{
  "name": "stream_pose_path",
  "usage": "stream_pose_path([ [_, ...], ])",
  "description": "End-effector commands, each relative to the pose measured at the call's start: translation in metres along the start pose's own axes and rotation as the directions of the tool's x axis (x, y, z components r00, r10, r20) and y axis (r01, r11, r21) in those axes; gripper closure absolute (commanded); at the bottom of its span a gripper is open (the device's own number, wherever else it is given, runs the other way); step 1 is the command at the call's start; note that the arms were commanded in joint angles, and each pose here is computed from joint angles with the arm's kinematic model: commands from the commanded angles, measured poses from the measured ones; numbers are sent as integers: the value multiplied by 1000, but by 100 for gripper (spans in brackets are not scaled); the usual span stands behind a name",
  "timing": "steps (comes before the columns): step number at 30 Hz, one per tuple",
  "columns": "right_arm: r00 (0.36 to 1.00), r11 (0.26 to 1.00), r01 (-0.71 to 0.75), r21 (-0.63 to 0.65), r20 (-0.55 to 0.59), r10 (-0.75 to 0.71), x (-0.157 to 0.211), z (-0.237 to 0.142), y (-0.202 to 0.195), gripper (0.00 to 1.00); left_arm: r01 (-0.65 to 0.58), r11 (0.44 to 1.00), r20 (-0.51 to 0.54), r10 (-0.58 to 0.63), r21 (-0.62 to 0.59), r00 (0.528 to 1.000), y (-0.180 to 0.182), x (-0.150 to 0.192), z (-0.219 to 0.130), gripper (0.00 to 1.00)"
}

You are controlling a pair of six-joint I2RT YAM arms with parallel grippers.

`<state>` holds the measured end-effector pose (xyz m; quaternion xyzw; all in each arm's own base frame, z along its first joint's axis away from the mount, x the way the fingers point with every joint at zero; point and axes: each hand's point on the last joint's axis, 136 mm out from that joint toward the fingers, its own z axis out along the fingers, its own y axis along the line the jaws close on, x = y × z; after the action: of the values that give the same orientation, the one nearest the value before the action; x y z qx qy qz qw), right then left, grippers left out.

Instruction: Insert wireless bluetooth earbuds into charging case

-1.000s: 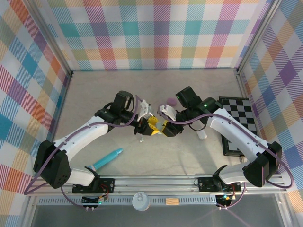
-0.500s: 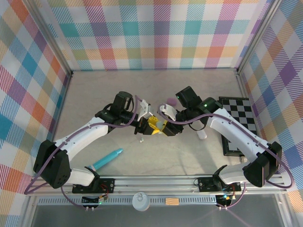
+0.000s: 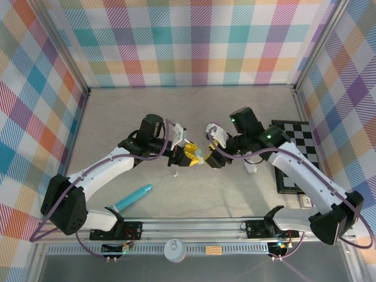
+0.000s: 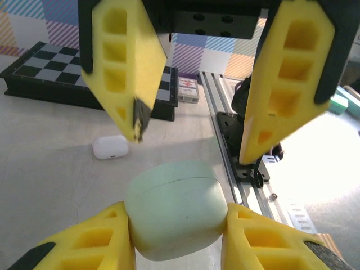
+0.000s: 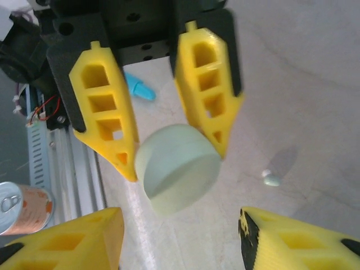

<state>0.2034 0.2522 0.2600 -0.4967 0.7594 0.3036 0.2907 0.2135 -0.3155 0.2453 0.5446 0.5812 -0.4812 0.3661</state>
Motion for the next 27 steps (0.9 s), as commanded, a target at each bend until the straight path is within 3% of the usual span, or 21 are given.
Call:
stream_pose_path([
  [1,977,993,-111,-45,180,118,-23,-22,-1,41,-61,998,53,62,-18,997,-2,-15,-7,66],
  [4,885,943,-316,-106,325,333,-36,-37,-19,38,-72,997,75,74,-33,994,1,-20,-8,66],
  [7,681,793,-574,-204,419,601,-38,-43,-51,31,-84,995,100,89,-54,991,6,-26,-9,66],
  [9,551,694,-656,-296,440,709,-37,-46,-60,26,-92,993,118,99,-68,988,9,-30,-9,65],
  [18,168,333,-722,-606,313,935,-27,-32,-73,12,-136,975,183,168,-173,969,34,-53,-16,65],
  [21,93,267,-692,-671,284,954,-30,-32,-75,11,-156,964,204,201,-217,958,43,-63,-17,65],
  [27,94,224,-640,-735,215,972,-51,-18,-63,12,-177,943,262,253,-282,931,60,-82,-19,65],
])
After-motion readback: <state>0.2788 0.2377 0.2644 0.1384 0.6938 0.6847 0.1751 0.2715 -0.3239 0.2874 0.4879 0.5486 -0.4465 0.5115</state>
